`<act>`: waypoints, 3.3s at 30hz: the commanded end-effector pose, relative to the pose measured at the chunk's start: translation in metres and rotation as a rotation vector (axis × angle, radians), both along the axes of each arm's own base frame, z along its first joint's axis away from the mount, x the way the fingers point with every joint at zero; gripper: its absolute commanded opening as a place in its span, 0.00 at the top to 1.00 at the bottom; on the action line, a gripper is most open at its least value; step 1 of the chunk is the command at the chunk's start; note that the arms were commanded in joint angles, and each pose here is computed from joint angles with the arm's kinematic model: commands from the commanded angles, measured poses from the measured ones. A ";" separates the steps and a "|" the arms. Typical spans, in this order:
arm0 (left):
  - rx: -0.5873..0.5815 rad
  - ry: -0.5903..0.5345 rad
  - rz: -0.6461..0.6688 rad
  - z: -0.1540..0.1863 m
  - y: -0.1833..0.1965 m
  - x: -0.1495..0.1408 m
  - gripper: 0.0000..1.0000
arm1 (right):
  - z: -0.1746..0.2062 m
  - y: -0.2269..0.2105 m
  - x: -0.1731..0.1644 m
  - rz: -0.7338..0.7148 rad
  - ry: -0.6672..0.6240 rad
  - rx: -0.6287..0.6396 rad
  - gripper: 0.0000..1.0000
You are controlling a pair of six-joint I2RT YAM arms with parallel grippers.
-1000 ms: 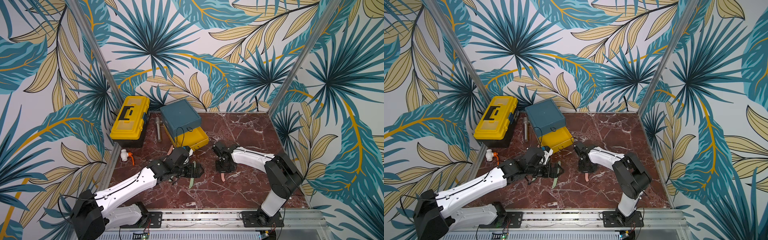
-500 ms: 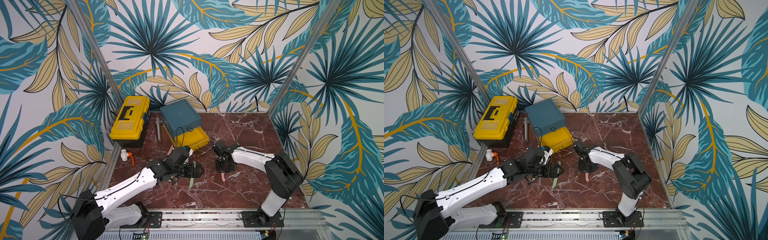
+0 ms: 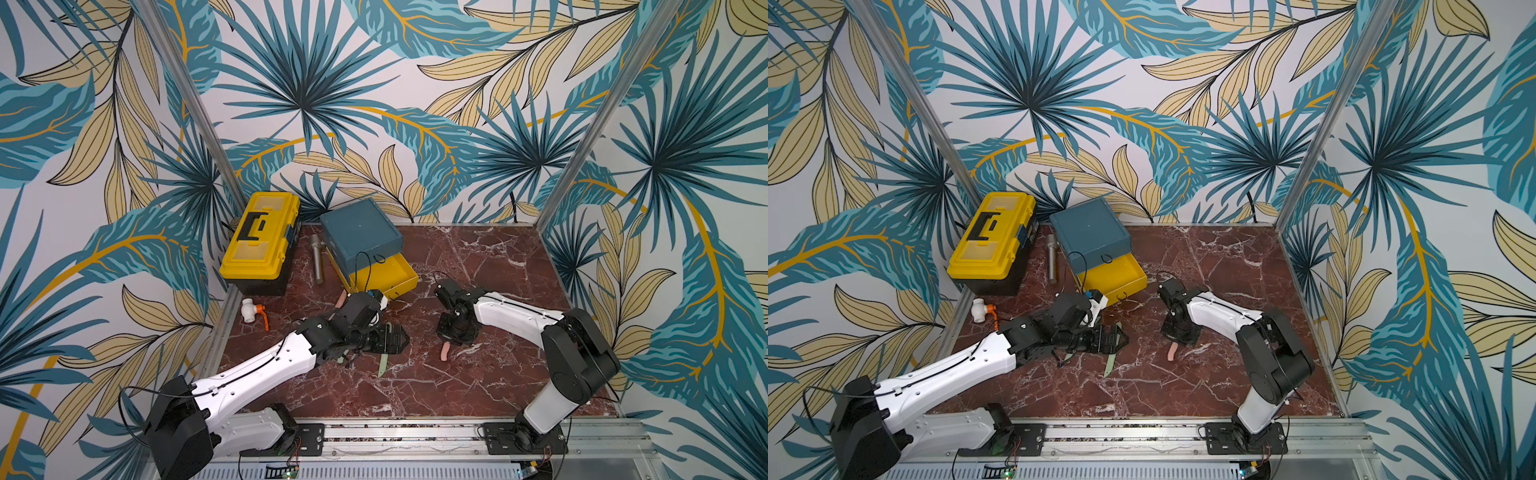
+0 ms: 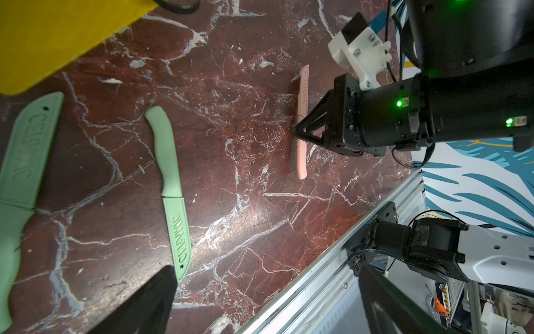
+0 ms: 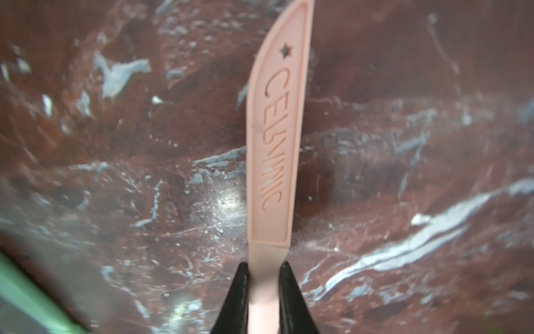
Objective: Place the fruit knives into the drawer by color
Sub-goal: Pick up the fruit knife from the center of the board, then place the fruit knife in the drawer, then adjust the fruit knife at the center of the board.
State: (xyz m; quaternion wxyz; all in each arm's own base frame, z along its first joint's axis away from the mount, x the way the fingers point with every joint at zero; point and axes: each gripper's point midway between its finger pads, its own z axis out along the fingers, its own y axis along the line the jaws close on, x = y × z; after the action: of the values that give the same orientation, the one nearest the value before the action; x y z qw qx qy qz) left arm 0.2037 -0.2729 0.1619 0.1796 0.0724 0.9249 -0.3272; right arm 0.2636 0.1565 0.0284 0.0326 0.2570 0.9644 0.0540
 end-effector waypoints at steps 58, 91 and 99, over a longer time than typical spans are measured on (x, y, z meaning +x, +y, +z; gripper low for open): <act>0.331 -0.085 0.295 0.059 0.154 0.093 0.00 | 0.218 0.184 0.115 0.085 -0.387 0.741 0.31; 0.575 0.114 -0.073 -0.096 0.199 0.114 0.15 | 0.238 0.145 0.064 0.178 -0.465 0.712 0.00; 0.601 0.199 -0.010 -0.122 0.206 0.110 0.22 | 0.232 0.148 0.068 0.175 -0.451 0.708 0.01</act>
State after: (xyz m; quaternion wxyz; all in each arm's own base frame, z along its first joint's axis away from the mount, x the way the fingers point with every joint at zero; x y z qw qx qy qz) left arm 0.3088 -0.0691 0.0442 0.0496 0.1168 0.9906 -0.0502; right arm 0.3308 0.3045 0.2634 0.1445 0.1555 0.8692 0.4466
